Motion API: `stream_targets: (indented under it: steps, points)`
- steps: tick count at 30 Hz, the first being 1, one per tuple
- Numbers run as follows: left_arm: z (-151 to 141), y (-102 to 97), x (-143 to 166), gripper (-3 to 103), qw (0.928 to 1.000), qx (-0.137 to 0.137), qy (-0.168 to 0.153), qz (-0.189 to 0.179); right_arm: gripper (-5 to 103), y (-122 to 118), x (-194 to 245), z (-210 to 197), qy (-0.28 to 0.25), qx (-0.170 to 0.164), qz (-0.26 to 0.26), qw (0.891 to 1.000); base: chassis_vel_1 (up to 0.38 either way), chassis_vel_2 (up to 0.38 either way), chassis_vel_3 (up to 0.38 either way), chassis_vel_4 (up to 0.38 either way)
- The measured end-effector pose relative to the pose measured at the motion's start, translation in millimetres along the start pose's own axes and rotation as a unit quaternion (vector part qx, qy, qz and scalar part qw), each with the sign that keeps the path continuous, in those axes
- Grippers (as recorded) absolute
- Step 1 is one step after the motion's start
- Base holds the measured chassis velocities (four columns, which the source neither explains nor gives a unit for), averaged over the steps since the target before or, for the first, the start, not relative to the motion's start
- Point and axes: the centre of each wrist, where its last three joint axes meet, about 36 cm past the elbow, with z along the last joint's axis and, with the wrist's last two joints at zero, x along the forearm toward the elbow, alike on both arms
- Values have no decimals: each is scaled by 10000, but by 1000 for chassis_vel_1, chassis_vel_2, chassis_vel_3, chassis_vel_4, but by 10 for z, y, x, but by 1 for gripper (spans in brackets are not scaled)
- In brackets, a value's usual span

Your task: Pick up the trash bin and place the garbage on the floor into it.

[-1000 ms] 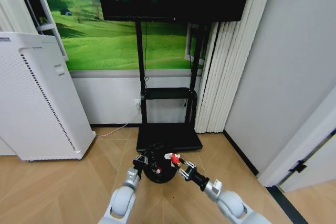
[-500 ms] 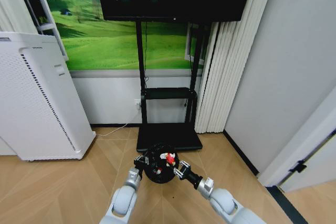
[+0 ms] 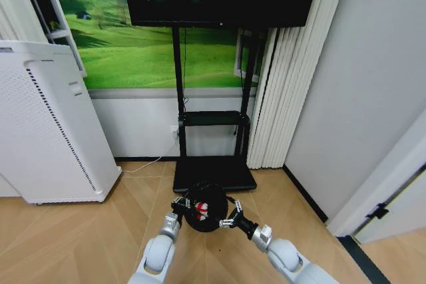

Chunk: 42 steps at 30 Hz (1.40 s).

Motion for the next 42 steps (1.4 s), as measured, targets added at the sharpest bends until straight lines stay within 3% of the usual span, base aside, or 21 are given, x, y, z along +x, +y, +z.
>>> stream_targets:
  steps: [5,7,12,14,16,18,20,22,23,24,25,26,28,31,37,42]
  points:
    - [4,114,59,6,9999,-26,-4,-124,100,-71,100,-35,-13,-158,335,9993,0,0,0,0]
    - [2,223,126,6,9997,-65,-3,-224,100,-119,181,-90,-13,-354,678,9971,0,0,0,0]
    - [-7,372,237,6,9992,-118,0,-393,100,-220,262,-157,200,-430,1323,9901,0,0,0,0]
    - [-33,457,331,6,9986,-143,-21,-511,100,-333,317,-197,507,-490,2053,9761,0,0,0,0]
    - [-45,487,367,6,9984,-157,-29,-549,100,-367,331,-208,603,-532,2276,9704,0,0,0,0]
    - [-70,563,442,6,9977,-196,-56,-645,100,-499,399,-218,821,-581,2808,9545,0,0,0,0]
    - [-78,587,461,6,9975,-205,-63,-673,100,-542,428,-215,876,-576,2932,9503,0,0,0,0]
    - [-116,671,523,6,9966,-223,-103,-785,100,-681,540,-235,1070,-569,3327,9352,0,0,0,0]
    - [-116,671,523,6,9966,-223,-103,-785,100,-681,540,-235,1070,-569,3327,9352,0,0,0,0]
    - [-132,703,549,6,9962,-224,-121,-835,100,-733,594,-251,1150,-581,3484,9285,0,0,0,0]
    - [-158,740,595,6,9957,-213,-149,-895,100,-823,694,-287,1284,-628,3742,9163,0,0,0,0]
    - [-158,740,595,6,9957,-213,-149,-895,100,-823,694,-287,1284,-628,3742,9163,0,0,0,0]
    - [-204,802,672,6,9945,-215,-196,-1003,100,-932,847,-338,1378,-691,4053,9011,0,0,0,0]
    - [-235,850,748,6,9935,-203,-220,-1101,100,-1002,1002,-382,1456,-710,4267,8897,0,0,0,0]
    - [-274,913,916,6,9912,-148,-237,-1290,100,-993,1252,-461,1429,-722,4447,8812,0,0,0,0]
    - [-341,955,1033,6,9894,-109,-303,-1418,100,-919,1326,-542,1320,-742,4446,8828,0,0,0,0]
